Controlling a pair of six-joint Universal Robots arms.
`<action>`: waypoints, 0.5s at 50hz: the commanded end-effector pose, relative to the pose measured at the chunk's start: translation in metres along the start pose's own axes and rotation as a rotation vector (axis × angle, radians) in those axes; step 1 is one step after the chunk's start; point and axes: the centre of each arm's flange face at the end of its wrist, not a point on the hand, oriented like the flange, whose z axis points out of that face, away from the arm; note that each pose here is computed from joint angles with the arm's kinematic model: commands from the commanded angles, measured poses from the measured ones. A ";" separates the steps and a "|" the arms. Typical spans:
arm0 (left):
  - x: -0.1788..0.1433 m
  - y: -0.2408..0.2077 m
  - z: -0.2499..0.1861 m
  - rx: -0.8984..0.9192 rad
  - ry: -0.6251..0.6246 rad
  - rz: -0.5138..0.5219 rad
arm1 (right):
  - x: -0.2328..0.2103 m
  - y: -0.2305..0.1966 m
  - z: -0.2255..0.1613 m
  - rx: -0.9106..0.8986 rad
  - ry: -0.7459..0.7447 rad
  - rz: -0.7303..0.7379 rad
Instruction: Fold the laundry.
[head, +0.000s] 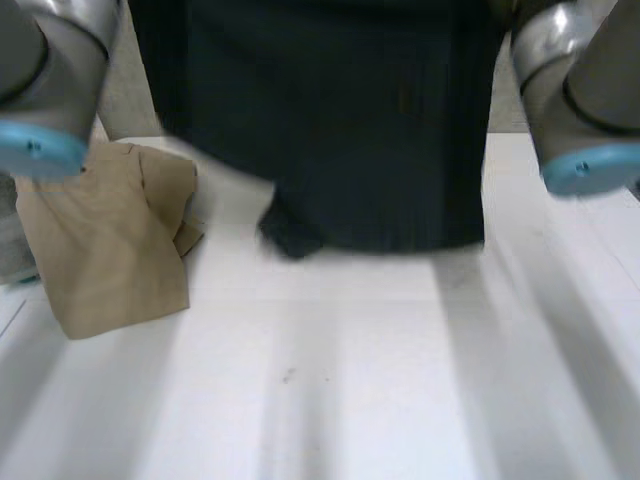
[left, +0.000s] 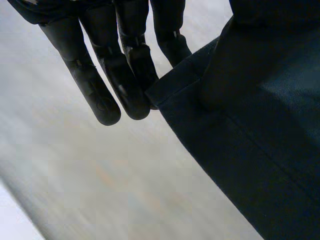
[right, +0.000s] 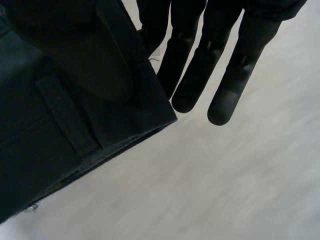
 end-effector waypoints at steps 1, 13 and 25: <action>-0.038 -0.070 0.007 0.344 -0.172 -0.015 | 0.044 -0.067 0.022 0.487 0.245 0.062; 0.007 0.023 -0.055 -0.032 -0.039 -0.057 | -0.016 0.012 0.012 0.260 0.031 0.060; 0.099 0.146 -0.158 -0.459 0.254 -0.057 | -0.109 0.146 -0.068 -0.173 -0.286 -0.012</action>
